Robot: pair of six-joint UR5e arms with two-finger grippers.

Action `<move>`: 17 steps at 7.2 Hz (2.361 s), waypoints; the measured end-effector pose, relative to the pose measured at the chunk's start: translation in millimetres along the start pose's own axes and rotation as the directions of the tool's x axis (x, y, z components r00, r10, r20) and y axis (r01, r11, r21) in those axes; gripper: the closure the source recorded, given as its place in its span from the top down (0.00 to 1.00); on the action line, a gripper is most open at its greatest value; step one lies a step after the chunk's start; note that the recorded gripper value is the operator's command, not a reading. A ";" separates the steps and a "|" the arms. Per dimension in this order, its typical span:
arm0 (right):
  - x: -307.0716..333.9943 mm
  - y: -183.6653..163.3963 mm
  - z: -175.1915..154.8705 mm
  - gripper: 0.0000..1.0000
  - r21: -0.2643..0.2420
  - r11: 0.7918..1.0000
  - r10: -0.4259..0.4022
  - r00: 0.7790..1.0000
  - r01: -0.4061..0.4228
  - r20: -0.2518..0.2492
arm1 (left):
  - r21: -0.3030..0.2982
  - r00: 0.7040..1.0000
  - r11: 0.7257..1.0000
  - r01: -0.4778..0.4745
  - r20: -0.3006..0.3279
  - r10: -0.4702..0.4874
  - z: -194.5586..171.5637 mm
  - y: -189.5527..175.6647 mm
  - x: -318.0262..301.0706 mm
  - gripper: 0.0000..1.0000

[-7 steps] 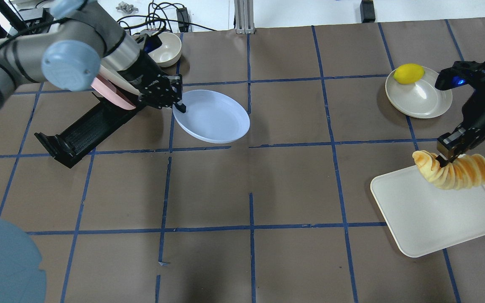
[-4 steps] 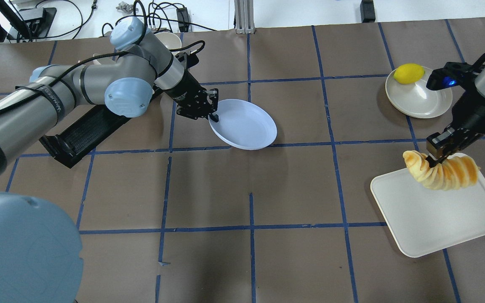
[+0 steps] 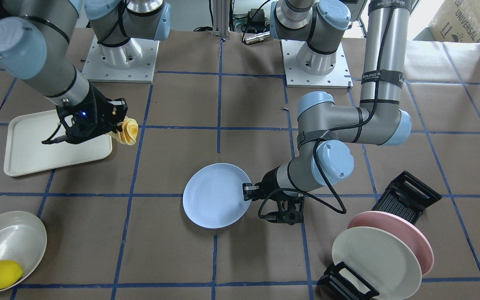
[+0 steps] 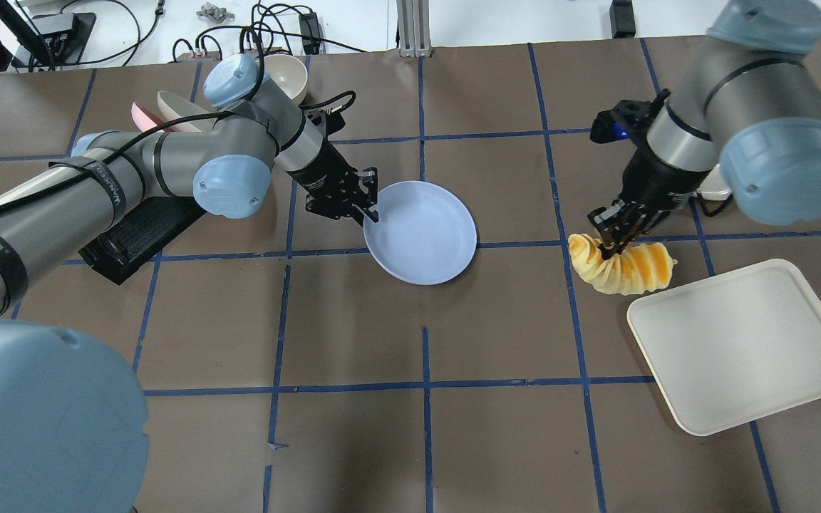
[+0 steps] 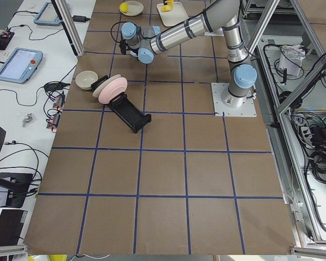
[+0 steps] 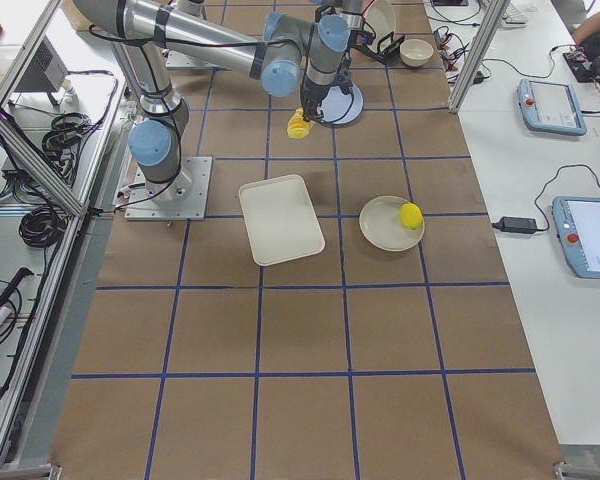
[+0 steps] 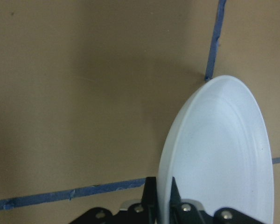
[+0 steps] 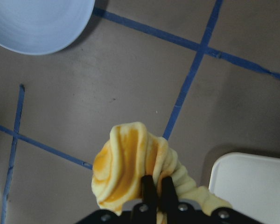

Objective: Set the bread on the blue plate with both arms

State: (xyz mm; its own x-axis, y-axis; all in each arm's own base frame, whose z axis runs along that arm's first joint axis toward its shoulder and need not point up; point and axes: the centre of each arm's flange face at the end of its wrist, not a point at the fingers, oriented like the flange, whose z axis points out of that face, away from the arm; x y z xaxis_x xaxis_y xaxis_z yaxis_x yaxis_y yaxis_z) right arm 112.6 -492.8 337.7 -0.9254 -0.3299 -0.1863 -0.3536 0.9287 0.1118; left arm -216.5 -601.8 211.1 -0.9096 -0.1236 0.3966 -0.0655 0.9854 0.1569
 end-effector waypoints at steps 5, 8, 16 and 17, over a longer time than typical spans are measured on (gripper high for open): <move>-102.5 -150.2 40.6 0.12 0.061 0.998 0.011 0.998 -0.008 -0.055 | 0.127 0.993 0.992 0.014 0.114 -0.029 -109.9 25.4 -15.6 0.99; -130.4 -203.2 69.0 0.92 0.073 0.997 -0.002 0.998 0.006 -0.060 | 0.136 0.949 0.990 -0.039 0.315 -0.006 -212.1 73.2 -19.6 1.00; -47.0 -159.7 -3.3 1.00 0.137 0.990 -0.015 0.990 0.034 -0.139 | 0.159 0.919 0.983 -0.088 0.394 0.019 -308.8 123.1 7.4 1.00; -6.9 -114.5 -40.3 0.98 0.153 0.988 -0.005 0.990 0.028 -0.144 | 0.160 0.920 0.984 -0.081 0.392 0.012 -312.5 126.2 2.3 1.00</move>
State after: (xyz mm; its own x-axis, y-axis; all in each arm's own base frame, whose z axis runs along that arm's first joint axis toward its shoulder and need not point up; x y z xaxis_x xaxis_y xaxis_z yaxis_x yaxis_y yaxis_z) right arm 154.1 -603.7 365.5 -0.9335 -0.3558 -0.0441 -0.3539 0.9342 -0.0445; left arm -98.6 -514.2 514.4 -0.9983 -0.0565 0.0118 -0.0568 0.9981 -0.0226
